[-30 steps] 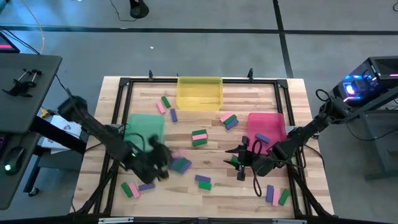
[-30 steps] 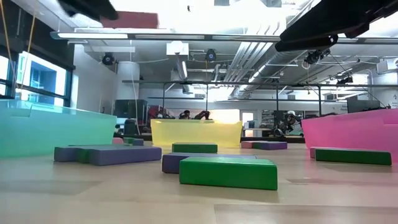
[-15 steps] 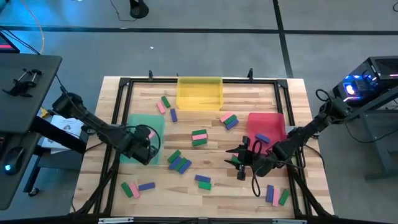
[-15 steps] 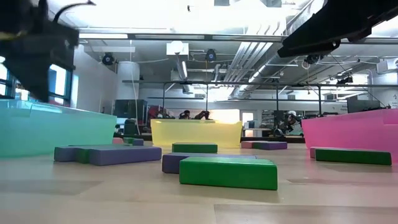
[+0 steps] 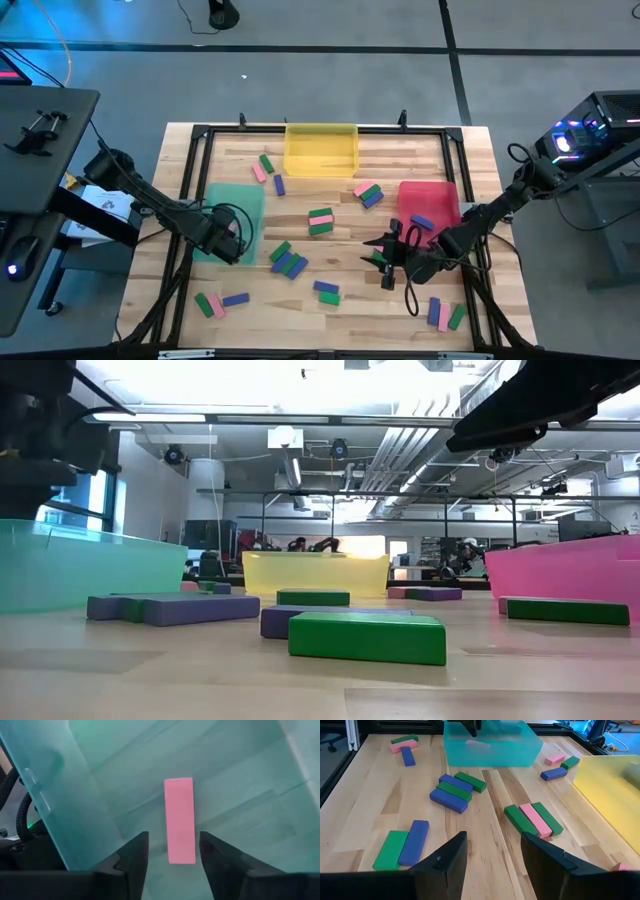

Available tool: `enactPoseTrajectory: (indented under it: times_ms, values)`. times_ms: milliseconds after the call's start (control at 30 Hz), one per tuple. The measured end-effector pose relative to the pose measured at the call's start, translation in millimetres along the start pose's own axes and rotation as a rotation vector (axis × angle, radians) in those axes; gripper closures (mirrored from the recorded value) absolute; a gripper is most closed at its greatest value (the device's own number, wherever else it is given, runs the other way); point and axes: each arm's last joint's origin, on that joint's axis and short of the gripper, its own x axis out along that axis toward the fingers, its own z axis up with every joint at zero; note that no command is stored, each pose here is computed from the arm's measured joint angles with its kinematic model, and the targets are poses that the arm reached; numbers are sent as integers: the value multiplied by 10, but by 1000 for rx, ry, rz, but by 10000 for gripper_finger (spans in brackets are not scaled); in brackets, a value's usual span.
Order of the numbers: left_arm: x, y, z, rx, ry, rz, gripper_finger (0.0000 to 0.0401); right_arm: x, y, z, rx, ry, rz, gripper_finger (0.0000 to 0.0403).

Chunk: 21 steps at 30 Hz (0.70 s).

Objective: Sort blocks
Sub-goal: Put the green block into the yellow bin

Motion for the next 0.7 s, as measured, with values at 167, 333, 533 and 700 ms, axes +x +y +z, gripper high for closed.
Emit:
enactPoseTrajectory:
  times_ms: [167, 333, 533, 700]
  values:
    - [-47, 39, 10, 5, 3, -9, 203, 0, 0, 0, 0, 0, 0, 233]
    - [-247, 38, 66, -14, -37, -88, 199, 0, 0, 0, 0, 0, 0, 233]
    - [-566, -158, 164, 60, -358, -293, 209, 22, -30, 8, 0, -6, -33, 233]
    - [-776, -503, 216, 219, -689, -517, 220, 177, -88, -73, -26, 53, -72, 233]
